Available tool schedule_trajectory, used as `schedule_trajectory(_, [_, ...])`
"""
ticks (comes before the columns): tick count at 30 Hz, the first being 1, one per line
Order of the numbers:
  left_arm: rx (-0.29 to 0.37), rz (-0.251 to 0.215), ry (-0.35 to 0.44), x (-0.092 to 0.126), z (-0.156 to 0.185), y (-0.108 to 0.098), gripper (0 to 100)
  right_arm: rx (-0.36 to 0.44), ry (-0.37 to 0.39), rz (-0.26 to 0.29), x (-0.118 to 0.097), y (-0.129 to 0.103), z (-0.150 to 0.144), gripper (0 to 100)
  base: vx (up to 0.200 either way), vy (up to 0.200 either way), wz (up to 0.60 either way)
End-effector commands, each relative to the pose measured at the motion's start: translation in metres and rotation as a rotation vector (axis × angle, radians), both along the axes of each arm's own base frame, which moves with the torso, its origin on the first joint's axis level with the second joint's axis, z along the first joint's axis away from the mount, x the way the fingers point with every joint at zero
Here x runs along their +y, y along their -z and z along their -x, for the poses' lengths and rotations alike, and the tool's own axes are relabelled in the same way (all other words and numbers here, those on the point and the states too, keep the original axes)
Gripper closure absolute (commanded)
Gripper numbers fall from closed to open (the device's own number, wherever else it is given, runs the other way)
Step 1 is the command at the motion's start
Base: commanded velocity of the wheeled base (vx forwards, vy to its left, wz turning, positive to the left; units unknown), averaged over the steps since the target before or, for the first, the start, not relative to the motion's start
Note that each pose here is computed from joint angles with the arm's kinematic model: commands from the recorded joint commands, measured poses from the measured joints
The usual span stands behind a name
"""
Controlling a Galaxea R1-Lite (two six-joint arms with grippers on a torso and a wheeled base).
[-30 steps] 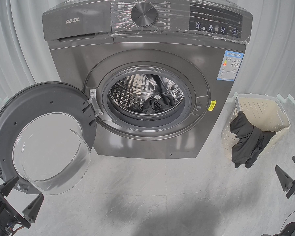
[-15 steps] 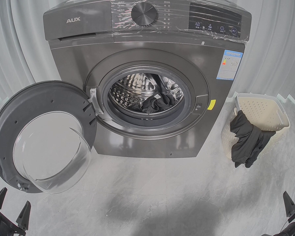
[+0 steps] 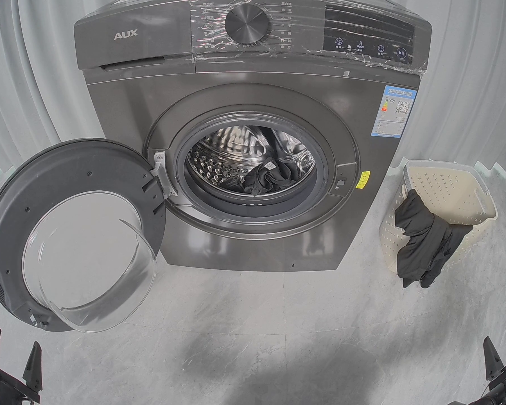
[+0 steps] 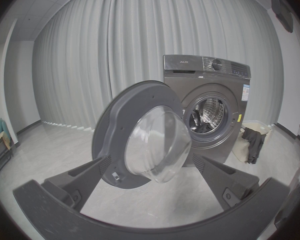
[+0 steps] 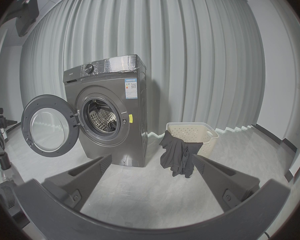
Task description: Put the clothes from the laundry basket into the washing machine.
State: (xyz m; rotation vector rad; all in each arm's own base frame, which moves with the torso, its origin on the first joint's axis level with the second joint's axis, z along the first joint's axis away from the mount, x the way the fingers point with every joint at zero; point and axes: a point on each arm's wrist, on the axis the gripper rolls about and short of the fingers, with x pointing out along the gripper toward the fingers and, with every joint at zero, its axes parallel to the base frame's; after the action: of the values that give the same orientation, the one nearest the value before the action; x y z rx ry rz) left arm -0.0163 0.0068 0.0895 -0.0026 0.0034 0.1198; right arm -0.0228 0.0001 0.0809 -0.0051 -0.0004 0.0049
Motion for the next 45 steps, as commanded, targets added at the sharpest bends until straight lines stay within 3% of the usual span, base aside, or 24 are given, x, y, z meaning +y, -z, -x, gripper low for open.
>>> schedule_trajectory(1, [0.019,-0.01,-0.078,0.0007,-0.0007,0.0048,0,-0.001,-0.003,-0.001,0.0,0.005,0.0001,0,0.0,0.0,0.0])
schedule_trajectory(2, [0.019,-0.01,-0.078,0.0007,-0.0007,0.0048,0,-0.001,-0.003,-0.001,0.0,0.005,0.0001,0,0.0,0.0,0.0])
schedule_trajectory(3, [-0.012,-0.011,-0.218,0.0003,0.0034,0.0057,0,-0.001,-0.003,0.001,0.0,0.005,0.0001,0,0.0,0.0,0.0])
schedule_trajectory(4, [-0.031,-0.017,-0.241,-0.0002,0.005,0.006,0,-0.001,-0.003,0.001,0.0,0.005,0.0001,0,0.0,0.0,0.0])
schedule_trajectory(6, [-0.043,-0.032,-0.211,0.0001,0.006,0.0062,0,-0.001,-0.003,-0.001,0.0,0.005,0.0001,0,0.0,0.0,0.0])
schedule_trajectory(8, [-0.051,-0.057,-0.106,-0.0016,0.0072,0.0074,0,-0.001,-0.003,0.001,0.0,0.005,0.0001,0,0.0,0.0,0.0])
schedule_trajectory(9, [-0.051,-0.057,-0.106,-0.0016,0.0072,0.0074,0,-0.001,-0.003,0.001,0.0,0.005,0.0001,0,0.0,0.0,0.0])
schedule_trajectory(10, [-0.048,-0.051,-0.015,-0.0036,0.0072,0.008,0,-0.001,-0.003,0.001,0.0,0.005,0.0001,0,0.0,0.0,0.0])
schedule_trajectory(11, [-0.041,0.003,0.1,-0.0062,0.0071,0.0092,0,-0.001,-0.003,0.001,0.0,0.005,0.0001,0,0.0,0.0,0.0])
schedule_trajectory(13, [-0.041,0.003,0.1,-0.0062,0.0071,0.0092,0,-0.001,-0.003,0.001,0.0,0.005,0.0001,0,0.0,0.0,0.0])
schedule_trajectory(14, [-0.001,0.019,0.15,-0.0073,0.0068,0.0138,0,-0.001,-0.004,0.001,0.0001,0.005,0.0001,0,0.0,0.0,0.0])
schedule_trajectory(17, [0.0,-0.005,0.141,-0.0071,0.0067,0.0141,0,-0.001,-0.003,0.001,0.0,0.005,0.0001,0,0.0,-0.067,0.0])
schedule_trajectory(23, [-0.002,0.019,0.129,-0.0069,0.0067,0.0141,0,-0.001,-0.004,0.001,0.0001,0.005,0.0001,0,0.0,-0.2,0.0])
schedule_trajectory(45, [-0.002,0.027,0.123,-0.0067,0.0067,0.0141,0,0.0,-0.004,0.001,0.0001,0.0054,0.0,0,0.0,-0.2,0.0])
